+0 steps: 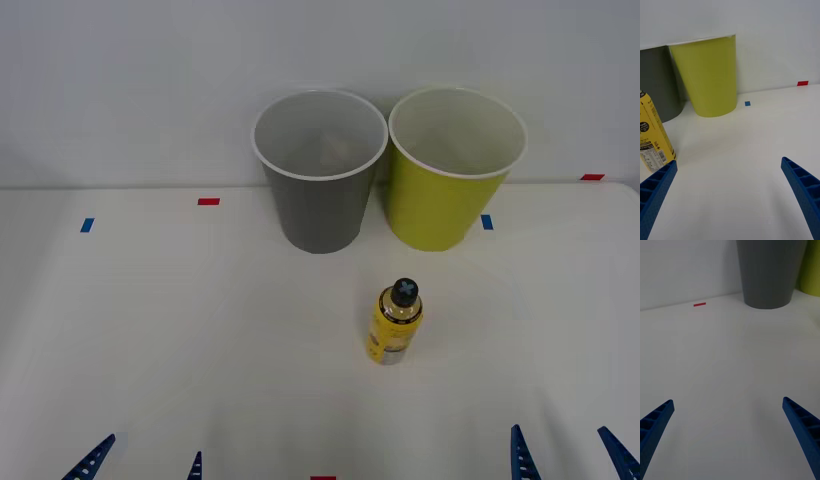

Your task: Put cans in the gray bin and PET bottles in the light green bin.

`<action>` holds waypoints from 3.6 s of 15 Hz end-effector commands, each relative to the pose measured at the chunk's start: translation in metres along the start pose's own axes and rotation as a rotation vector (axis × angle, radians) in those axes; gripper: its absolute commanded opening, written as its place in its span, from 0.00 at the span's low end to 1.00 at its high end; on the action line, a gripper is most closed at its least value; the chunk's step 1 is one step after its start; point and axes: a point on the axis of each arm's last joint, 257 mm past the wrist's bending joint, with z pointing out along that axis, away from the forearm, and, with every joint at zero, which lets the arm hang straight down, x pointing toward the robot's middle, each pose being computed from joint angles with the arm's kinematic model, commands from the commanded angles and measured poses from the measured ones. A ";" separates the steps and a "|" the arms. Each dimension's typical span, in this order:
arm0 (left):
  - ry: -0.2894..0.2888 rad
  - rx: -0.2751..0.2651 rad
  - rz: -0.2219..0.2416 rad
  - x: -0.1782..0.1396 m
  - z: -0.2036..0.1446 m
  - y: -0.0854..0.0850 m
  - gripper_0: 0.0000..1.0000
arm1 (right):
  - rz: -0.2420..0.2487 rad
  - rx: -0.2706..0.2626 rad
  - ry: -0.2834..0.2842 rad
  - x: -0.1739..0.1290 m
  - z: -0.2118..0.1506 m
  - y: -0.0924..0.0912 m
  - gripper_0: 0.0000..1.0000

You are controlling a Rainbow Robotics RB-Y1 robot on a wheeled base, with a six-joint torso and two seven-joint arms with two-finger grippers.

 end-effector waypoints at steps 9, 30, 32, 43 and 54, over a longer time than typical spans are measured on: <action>0.000 0.000 0.000 0.000 0.000 0.000 1.00 | -0.039 -0.126 -0.007 0.005 0.012 0.026 1.00; 0.000 0.000 0.000 0.000 0.000 0.000 1.00 | -0.085 -0.396 -0.058 0.006 0.136 0.159 1.00; 0.000 0.000 0.000 0.000 0.000 0.000 1.00 | -0.110 -0.390 -0.059 0.004 0.147 0.160 1.00; 0.000 0.000 0.000 0.000 0.000 0.000 1.00 | -0.170 -0.365 -0.050 -0.002 0.173 0.163 0.57; 0.000 0.000 0.000 0.000 0.000 0.000 1.00 | -0.149 -0.361 -0.056 -0.006 0.165 0.169 0.11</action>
